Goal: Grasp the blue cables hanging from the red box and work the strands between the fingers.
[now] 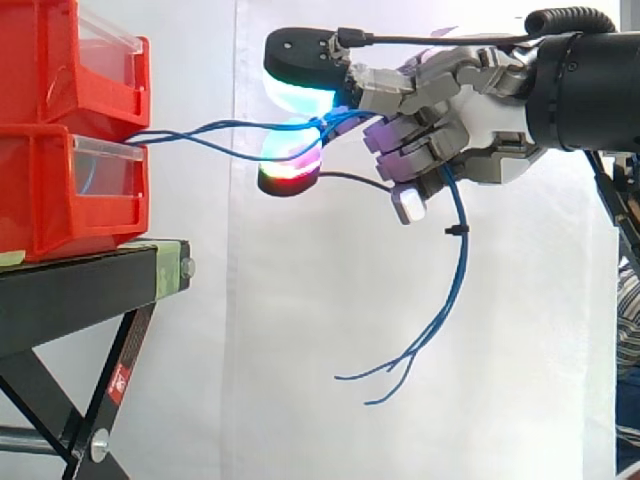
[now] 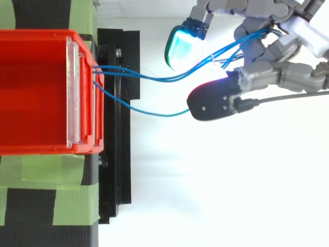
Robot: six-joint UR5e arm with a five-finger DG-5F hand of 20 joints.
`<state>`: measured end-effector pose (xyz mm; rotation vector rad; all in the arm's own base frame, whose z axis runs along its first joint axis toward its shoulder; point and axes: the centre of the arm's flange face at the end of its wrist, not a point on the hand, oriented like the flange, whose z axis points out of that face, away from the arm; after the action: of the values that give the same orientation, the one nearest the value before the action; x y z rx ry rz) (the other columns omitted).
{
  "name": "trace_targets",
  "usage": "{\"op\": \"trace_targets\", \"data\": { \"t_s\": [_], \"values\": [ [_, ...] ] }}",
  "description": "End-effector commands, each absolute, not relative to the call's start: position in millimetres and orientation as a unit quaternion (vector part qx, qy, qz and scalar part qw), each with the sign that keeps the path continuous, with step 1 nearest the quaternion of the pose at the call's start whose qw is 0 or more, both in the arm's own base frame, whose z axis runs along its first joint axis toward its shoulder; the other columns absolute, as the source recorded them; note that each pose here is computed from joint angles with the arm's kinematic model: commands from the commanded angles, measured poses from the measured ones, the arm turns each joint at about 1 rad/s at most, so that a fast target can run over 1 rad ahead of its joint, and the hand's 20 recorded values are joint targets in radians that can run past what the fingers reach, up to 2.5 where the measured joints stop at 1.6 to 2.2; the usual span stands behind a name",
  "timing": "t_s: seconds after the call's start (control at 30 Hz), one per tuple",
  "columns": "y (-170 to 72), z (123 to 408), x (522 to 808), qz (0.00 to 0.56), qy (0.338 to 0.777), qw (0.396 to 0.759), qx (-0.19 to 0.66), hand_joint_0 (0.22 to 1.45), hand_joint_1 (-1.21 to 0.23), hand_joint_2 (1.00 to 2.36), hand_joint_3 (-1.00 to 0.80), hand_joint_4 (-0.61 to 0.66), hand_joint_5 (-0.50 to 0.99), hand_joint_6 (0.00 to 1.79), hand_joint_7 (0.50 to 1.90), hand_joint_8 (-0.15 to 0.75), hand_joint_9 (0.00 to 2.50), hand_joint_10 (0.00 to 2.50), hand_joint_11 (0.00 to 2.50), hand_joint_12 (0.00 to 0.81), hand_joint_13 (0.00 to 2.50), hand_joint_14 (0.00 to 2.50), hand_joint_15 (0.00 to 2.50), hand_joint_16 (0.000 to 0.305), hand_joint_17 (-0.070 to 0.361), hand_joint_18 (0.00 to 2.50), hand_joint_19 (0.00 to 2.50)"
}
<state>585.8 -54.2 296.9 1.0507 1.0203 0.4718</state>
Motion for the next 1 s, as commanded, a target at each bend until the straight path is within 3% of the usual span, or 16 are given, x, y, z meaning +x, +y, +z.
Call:
{"op": "trace_targets", "data": {
  "t_s": [0.0, 0.13, 0.23, 0.3, 0.37, 0.6, 0.73, 0.97],
  "values": [
    [-54.6, 297.5, 585.8, 0.214, 0.46, 0.719, 0.475, 1.03, -0.75, 1.0, -0.89, 0.29, 0.31, 0.0, 1.38, 0.532, 1.78, 2.5, 2.5, 0.684, 1.96, 2.5, 1.71, 0.243, 0.182, 2.5, 0.6],
    [-54.5, 296.7, 586.0, 0.213, 0.461, 0.719, 0.475, 1.12, -0.7, 1.01, -0.61, 0.28, 0.32, 0.0, 1.37, 0.532, 1.78, 2.5, 2.5, 0.684, 1.96, 2.5, 1.71, 0.243, 0.182, 2.5, 0.6],
    [-54.6, 297.5, 585.8, 0.214, 0.46, 0.719, 0.475, 1.08, -0.65, 1.02, -0.42, 0.29, 0.34, 0.0, 1.38, 0.532, 1.78, 2.5, 2.5, 0.684, 1.96, 2.5, 1.71, 0.243, 0.182, 2.5, 0.6],
    [-54.6, 297.5, 585.8, 0.214, 0.46, 0.719, 0.475, 1.01, -0.63, 1.02, -0.42, 0.28, 0.34, 0.0, 1.39, 0.532, 1.78, 2.5, 2.5, 0.684, 1.96, 2.5, 1.71, 0.243, 0.182, 2.5, 0.6],
    [-54.6, 296.6, 585.8, 0.213, 0.461, 0.718, 0.475, 0.9, -0.62, 1.01, -0.56, 0.28, 0.33, 0.0, 1.38, 0.532, 1.78, 2.5, 2.5, 0.684, 1.96, 2.5, 1.71, 0.243, 0.182, 2.5, 0.6],
    [-54.5, 296.8, 586.1, 0.214, 0.46, 0.719, 0.475, 0.81, -0.61, 1.01, -0.71, 0.29, 0.32, 0.0, 1.39, 0.532, 1.78, 2.5, 2.5, 0.684, 1.96, 2.5, 1.71, 0.243, 0.182, 2.5, 0.6],
    [-54.5, 296.8, 586.1, 0.214, 0.46, 0.719, 0.475, 0.9, -0.65, 1.02, -0.54, 0.29, 0.33, 0.0, 1.39, 0.532, 1.78, 2.5, 2.5, 0.684, 1.96, 2.5, 1.71, 0.243, 0.182, 2.5, 0.6],
    [-54.6, 297.7, 585.9, 0.214, 0.46, 0.719, 0.475, 1.04, -0.7, 1.02, -0.43, 0.28, 0.33, 0.0, 1.4, 0.532, 1.78, 2.5, 2.5, 0.684, 1.96, 2.5, 1.71, 0.243, 0.182, 2.5, 0.6]
  ]
}}
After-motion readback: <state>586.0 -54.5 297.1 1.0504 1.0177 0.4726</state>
